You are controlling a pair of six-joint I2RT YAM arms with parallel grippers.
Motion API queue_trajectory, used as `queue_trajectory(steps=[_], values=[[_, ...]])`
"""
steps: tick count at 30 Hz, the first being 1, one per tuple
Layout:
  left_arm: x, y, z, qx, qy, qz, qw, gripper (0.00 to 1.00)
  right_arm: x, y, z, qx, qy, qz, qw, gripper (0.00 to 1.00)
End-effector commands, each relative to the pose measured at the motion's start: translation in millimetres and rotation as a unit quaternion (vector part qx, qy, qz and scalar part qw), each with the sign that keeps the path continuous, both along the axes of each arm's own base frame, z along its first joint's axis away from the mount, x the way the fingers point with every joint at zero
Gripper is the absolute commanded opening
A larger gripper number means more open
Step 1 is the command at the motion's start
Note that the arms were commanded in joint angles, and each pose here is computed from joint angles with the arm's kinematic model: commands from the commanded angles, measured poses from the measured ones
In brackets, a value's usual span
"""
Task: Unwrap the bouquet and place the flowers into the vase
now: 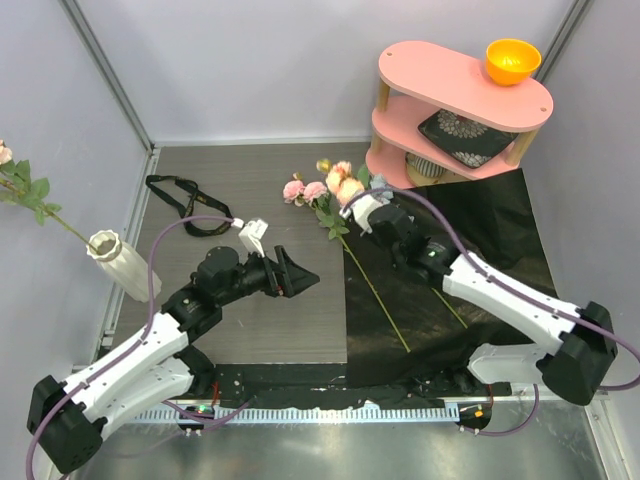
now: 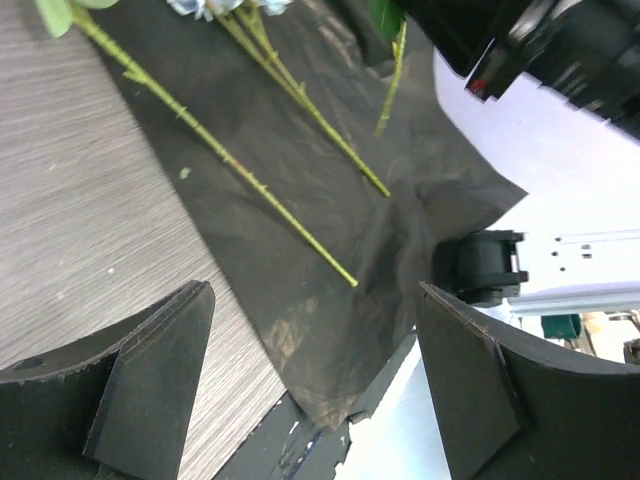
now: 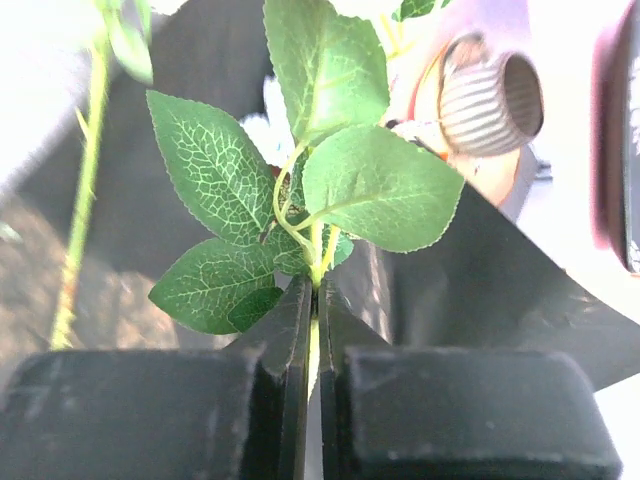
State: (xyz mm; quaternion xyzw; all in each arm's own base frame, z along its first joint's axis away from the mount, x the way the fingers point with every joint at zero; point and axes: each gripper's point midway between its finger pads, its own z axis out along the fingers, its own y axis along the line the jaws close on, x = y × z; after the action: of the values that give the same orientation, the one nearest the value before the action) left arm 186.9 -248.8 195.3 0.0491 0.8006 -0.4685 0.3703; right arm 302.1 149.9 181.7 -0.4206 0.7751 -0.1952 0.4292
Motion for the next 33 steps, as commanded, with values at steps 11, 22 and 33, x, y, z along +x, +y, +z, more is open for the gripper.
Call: queue_trajectory(steps=[11, 22, 33], values=[[-14, -70, 99, -0.116, -0.093, -0.162, 0.976, 0.72, -71, 141, 140, 0.544, 0.117, 0.138, 0.819, 0.01], [1, -83, 82, -0.014, -0.106, -0.138, 0.985, 0.52, -87, 141, 141, 0.562, 0.130, 0.164, 0.801, 0.01], [10, -68, 73, 0.065, -0.103, -0.114, 0.986, 0.58, -89, 133, 144, 0.557, 0.117, 0.162, 0.806, 0.01]])
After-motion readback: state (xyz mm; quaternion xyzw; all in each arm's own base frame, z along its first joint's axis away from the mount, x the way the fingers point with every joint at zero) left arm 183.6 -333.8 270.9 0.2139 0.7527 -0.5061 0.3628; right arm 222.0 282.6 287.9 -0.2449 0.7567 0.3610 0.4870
